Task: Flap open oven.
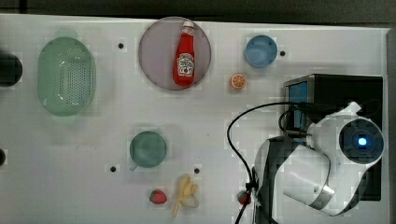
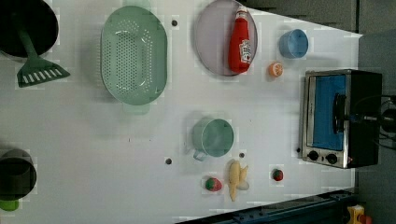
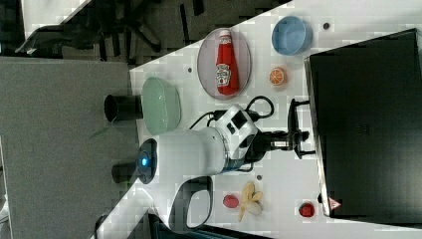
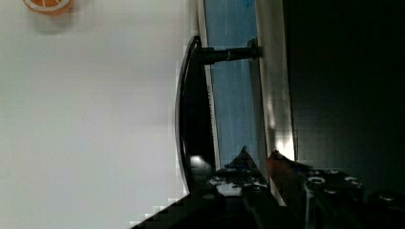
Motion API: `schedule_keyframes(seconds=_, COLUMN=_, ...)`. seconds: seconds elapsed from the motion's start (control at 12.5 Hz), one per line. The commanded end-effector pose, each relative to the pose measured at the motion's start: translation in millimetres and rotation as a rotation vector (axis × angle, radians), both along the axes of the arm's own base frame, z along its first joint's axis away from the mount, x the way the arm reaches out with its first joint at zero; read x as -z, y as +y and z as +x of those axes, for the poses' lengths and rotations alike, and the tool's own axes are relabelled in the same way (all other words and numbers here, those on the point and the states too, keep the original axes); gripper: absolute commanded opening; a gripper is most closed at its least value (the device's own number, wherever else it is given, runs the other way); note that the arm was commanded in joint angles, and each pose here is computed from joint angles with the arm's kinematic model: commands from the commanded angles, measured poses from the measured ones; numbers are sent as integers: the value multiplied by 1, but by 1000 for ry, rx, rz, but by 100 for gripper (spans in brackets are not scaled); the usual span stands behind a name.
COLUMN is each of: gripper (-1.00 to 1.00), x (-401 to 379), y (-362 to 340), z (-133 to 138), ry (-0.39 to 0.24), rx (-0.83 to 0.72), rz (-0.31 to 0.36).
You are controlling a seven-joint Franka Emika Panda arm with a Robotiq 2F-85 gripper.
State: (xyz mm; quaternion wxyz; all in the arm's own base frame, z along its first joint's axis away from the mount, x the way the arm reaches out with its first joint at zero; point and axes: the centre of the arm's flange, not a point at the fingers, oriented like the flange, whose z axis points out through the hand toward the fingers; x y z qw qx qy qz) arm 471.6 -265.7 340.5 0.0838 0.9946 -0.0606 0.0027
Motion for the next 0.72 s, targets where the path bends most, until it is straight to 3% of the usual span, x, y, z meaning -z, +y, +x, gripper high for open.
schedule_keyframes(seconds=0.08, gripper=-65, x=19, y=11, z=9, ry=3, rx=-78, rz=-16)
schedule_keyframes(seconds=0.72, gripper=-65, x=44, y=67, z=31, ry=30, rx=-121, rz=-42)
